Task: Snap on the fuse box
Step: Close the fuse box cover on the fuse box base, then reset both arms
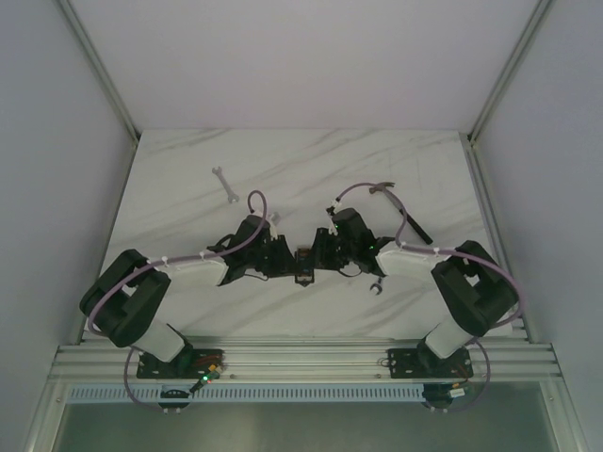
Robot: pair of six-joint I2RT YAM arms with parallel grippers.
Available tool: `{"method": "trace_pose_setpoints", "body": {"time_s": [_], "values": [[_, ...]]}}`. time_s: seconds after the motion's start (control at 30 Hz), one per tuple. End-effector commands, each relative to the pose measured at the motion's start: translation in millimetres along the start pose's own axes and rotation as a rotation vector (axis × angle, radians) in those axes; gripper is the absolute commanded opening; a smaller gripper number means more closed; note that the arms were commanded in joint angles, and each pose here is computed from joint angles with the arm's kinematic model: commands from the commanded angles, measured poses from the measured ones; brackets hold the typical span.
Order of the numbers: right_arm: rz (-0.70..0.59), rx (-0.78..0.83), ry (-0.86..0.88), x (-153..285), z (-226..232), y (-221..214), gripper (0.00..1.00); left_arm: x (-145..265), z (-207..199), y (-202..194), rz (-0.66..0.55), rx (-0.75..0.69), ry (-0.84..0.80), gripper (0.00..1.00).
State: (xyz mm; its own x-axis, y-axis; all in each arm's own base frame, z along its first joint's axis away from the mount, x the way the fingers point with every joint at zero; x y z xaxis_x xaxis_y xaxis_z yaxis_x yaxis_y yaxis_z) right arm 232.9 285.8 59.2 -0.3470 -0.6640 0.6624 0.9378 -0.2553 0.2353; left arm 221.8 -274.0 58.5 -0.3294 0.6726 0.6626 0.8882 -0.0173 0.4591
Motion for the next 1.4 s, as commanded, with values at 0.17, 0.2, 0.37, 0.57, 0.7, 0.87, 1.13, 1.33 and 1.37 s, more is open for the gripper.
{"method": "trace_pose_setpoints", "body": {"time_s": [0.17,0.2,0.37,0.57,0.7,0.87,1.13,1.33,1.37], "values": [[0.089,0.075,-0.154,-25,-17,-6,0.36,-9,16,-59,0.057,0.118,0.043,0.27],[0.092,0.088,-0.174,-26,-20,-6,0.36,-8,21,-60,0.05,0.132,0.062,0.27],[0.062,0.143,-0.199,-18,-20,-1,0.36,0,34,-57,-0.014,0.175,0.125,0.33],[-0.031,0.223,-0.141,4,4,17,0.41,32,19,-20,-0.155,0.109,0.149,0.44],[-0.048,0.262,-0.111,13,15,21,0.46,51,23,-7,-0.209,0.107,0.178,0.5],[-0.153,0.298,-0.182,34,7,37,0.52,67,40,6,-0.268,0.098,0.24,0.62],[-0.575,0.259,-0.515,110,-62,112,0.89,109,106,48,-0.472,0.052,0.545,0.94],[-0.944,0.208,-0.724,178,-114,164,1.0,172,168,81,-0.684,0.08,0.892,1.0],[-1.007,0.22,-0.73,186,-118,170,0.99,181,178,83,-0.711,0.09,0.939,1.0]]}}
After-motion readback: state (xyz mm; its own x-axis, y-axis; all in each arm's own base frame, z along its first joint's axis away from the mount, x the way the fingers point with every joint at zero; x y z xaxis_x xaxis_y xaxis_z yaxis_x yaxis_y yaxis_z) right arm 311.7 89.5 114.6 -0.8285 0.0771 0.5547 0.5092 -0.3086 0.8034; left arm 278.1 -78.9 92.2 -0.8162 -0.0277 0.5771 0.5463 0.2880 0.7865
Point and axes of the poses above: each gripper's point midway between its finger pads, its own x axis back along the fingers, its own z axis along the line the jaws close on, y = z × x, the point moved 2 cm from there along x, back along the fingers, and after that the axes turned 14 degrees about -x, right-handed, at the moved point
